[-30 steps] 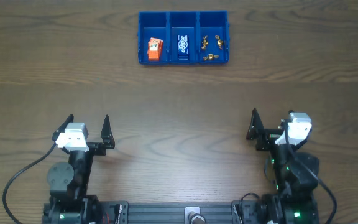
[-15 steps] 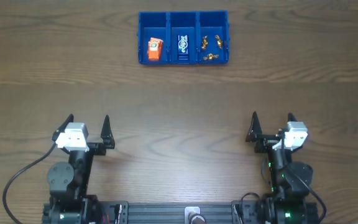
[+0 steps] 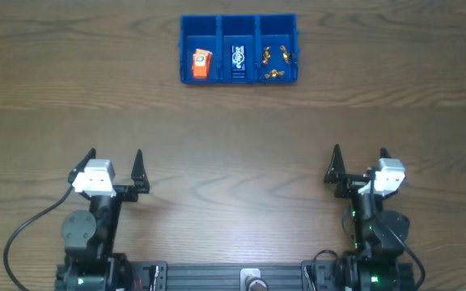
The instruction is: Sort Candies Into Trays
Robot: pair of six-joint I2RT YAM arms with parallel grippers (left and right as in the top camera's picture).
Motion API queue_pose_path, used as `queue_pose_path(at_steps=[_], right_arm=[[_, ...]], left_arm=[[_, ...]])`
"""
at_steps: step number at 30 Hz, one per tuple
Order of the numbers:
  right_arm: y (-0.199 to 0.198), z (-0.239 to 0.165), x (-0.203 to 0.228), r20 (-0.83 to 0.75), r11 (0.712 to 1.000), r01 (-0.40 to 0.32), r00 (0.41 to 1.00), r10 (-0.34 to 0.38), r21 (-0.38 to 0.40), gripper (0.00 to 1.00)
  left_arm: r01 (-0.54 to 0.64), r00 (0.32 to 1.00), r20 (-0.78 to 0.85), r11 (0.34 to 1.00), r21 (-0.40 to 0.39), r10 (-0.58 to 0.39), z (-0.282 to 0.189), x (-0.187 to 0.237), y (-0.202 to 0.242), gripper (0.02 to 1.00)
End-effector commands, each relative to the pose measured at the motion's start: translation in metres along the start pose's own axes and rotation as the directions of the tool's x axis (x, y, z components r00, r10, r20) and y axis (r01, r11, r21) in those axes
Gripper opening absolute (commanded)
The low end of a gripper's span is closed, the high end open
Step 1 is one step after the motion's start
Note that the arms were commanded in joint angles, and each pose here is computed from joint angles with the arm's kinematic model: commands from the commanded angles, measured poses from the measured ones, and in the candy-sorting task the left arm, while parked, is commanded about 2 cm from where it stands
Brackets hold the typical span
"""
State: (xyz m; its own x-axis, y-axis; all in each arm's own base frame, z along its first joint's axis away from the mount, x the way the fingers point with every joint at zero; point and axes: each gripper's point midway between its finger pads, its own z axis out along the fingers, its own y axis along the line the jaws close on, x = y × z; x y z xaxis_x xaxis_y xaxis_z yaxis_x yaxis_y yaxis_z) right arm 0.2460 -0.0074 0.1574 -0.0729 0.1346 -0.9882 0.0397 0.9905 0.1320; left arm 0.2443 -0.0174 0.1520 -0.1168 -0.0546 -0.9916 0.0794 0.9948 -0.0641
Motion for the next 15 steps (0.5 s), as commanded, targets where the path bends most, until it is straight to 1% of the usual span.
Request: queue_pose_path(at_steps=[1, 5, 7, 8, 9, 13, 14, 15], right_arm=[[-0.0009, -0.0002, 0.0009, 0.000, 1.000, 0.011, 1.000, -0.011, 0.003, 0.998], [-0.0009, -0.0002, 0.0006, 0.001, 1.000, 0.011, 1.000, -0.011, 0.002, 0.998], [-0.0034, -0.0003, -0.0031, 0.017, 1.000, 0.020, 1.000, -0.020, 0.018, 0.998], [-0.0072, -0.0004, -0.0029, 0.015, 0.998, 0.041, 0.999, -0.042, 0.041, 0.998], [-0.0092, -0.0005, -0.0030, 0.016, 0.998, 0.040, 0.999, -0.041, 0.052, 1.000], [-0.0093, -0.0005, -0.0042, 0.021, 0.998, 0.041, 0.999, -0.042, 0.054, 1.000], [-0.0094, -0.0005, -0.0019, 0.011, 0.997, 0.053, 0.999, -0.054, 0.053, 0.998], [-0.0069, -0.0004, -0.0006, 0.004, 0.995, 0.094, 0.996, -0.095, 0.038, 0.998]], left_arm=[[-0.011, 0.999, -0.048, 1.000, 0.011, 0.011, 0.0009, 0.0162, -0.0010, 0.998], [-0.011, 0.999, -0.048, 1.000, 0.011, 0.011, 0.0009, 0.0162, -0.0010, 0.998], [-0.011, 0.999, -0.048, 1.000, 0.011, 0.011, 0.0009, 0.0162, -0.0010, 0.998], [-0.011, 0.999, -0.048, 1.000, 0.011, 0.011, 0.0009, 0.0162, -0.0010, 0.998], [-0.011, 0.999, -0.048, 1.000, 0.011, 0.011, 0.0009, 0.0162, -0.0010, 0.998], [-0.011, 0.999, -0.048, 1.000, 0.011, 0.011, 0.0009, 0.0162, -0.0010, 0.998], [-0.011, 0.999, -0.048, 1.000, 0.011, 0.011, 0.0009, 0.0162, -0.0009, 0.996], [-0.011, 0.999, -0.048, 1.000, 0.011, 0.011, 0.0009, 0.0162, -0.0010, 0.998]])
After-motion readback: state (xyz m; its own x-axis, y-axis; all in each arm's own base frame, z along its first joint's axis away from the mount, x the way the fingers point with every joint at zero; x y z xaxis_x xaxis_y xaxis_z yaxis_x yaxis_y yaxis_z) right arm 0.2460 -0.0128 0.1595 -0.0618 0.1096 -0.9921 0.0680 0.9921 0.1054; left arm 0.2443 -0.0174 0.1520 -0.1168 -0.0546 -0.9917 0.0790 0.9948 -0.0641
